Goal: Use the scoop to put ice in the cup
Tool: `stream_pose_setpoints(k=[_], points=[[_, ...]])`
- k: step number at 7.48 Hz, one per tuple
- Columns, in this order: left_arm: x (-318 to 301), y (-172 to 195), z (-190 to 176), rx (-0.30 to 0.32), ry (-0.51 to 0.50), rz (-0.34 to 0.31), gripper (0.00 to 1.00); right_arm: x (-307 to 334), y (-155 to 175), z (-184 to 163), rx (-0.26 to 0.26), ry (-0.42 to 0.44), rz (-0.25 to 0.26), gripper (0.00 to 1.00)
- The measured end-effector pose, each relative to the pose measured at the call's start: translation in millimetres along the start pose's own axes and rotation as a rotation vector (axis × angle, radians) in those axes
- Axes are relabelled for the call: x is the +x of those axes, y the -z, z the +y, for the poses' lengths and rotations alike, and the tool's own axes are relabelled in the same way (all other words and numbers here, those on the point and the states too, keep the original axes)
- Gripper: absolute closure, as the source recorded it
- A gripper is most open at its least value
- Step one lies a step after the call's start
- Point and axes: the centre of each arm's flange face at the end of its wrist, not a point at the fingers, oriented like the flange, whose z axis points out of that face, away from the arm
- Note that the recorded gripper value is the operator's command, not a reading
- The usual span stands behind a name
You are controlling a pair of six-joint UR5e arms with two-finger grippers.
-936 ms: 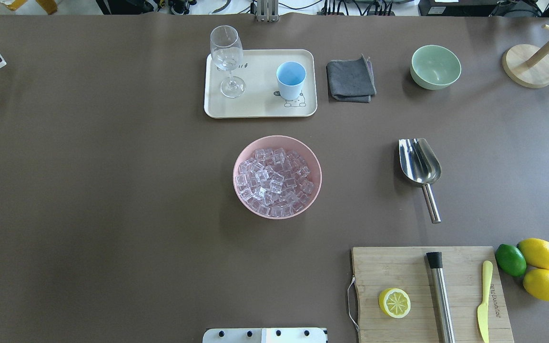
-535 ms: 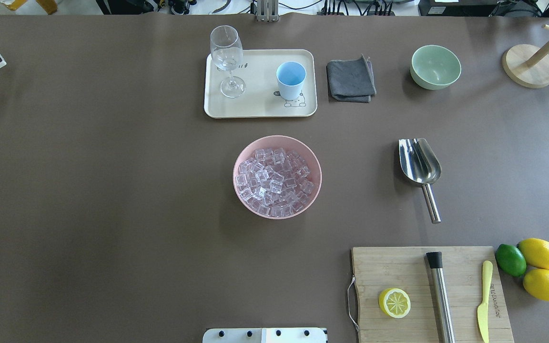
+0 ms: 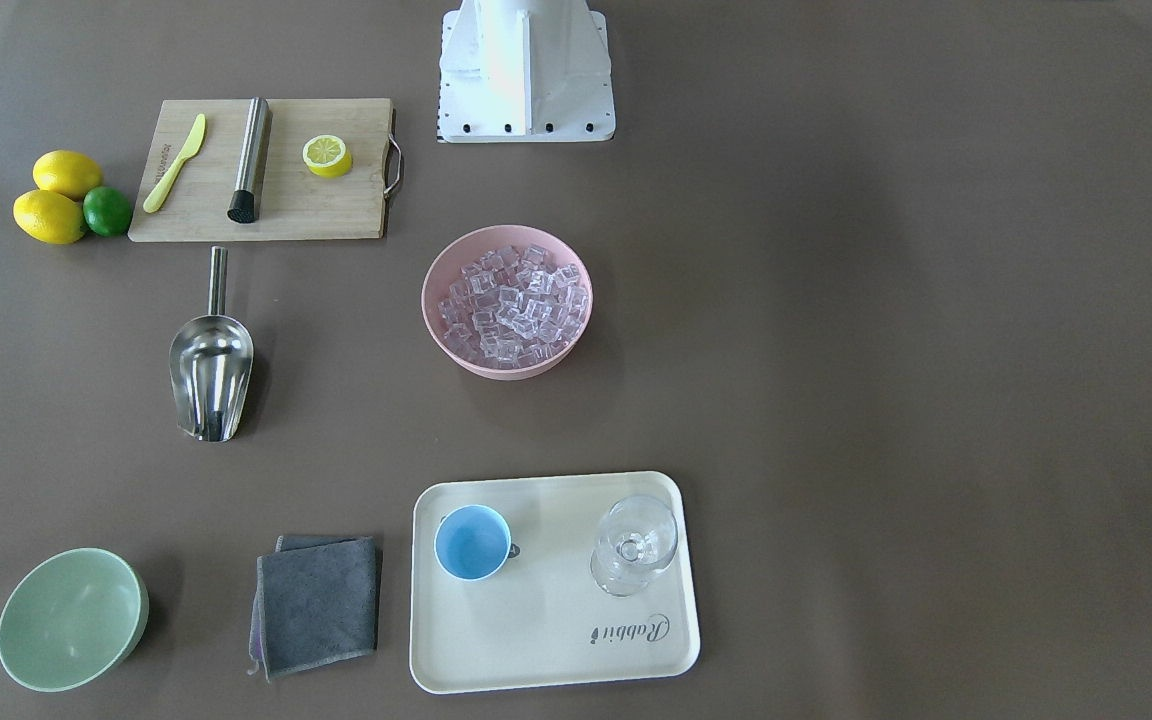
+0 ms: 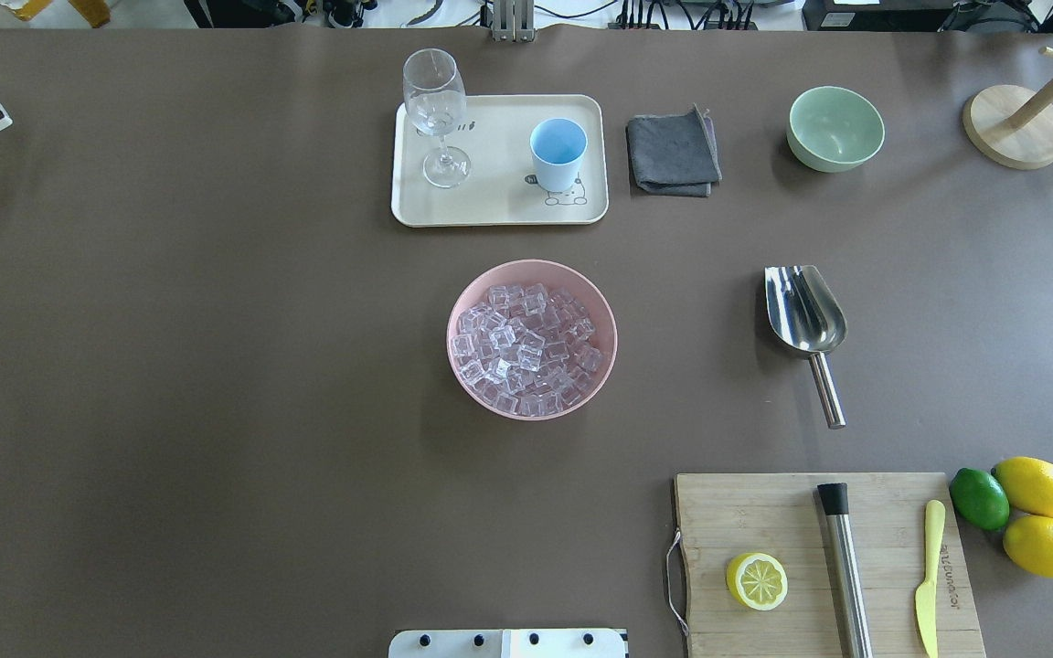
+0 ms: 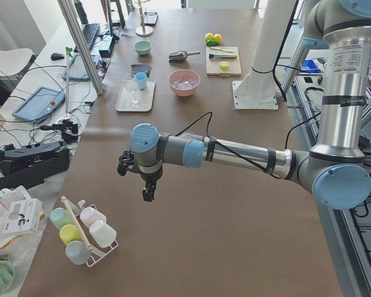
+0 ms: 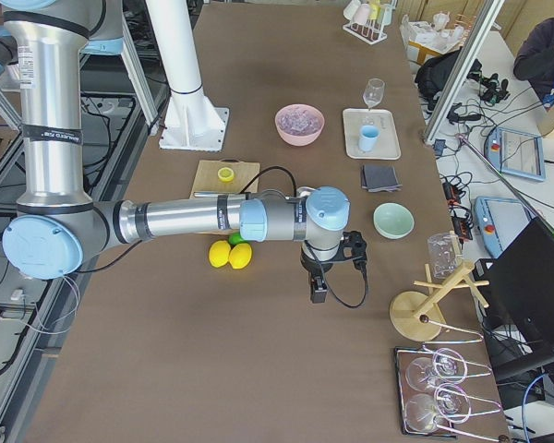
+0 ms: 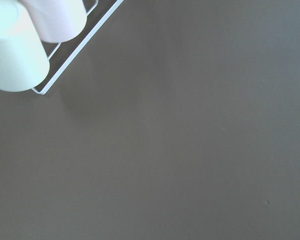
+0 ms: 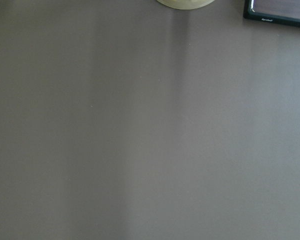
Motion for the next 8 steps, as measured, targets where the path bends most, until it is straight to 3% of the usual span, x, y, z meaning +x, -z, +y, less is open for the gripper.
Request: stream_pose_setpoints(k=[2,4,6,8], points=[[14.9,10.1,-4.6,0.080,-0.089,0.030,0.02,-73.0,4.2,-4.0,0.007,-0.050,-0.015,0.01],[22.7,-4.8,-4.2,0.136,-0.193,0.113,0.02,-150.8,4.0,-1.7,0.033,-0.108,-0.053,0.01],[43.2,-18.4,-5.1,0.154,-0.288,0.182,0.02,-224.5,-25.8,6.9,0.066,-0.134,-0.061,0.01],[75.7,-31.9,-7.2,0.184,-0.419,0.211,0.02,-301.9,-53.4,33.6,0.107,-0.133,-0.041,0.01]])
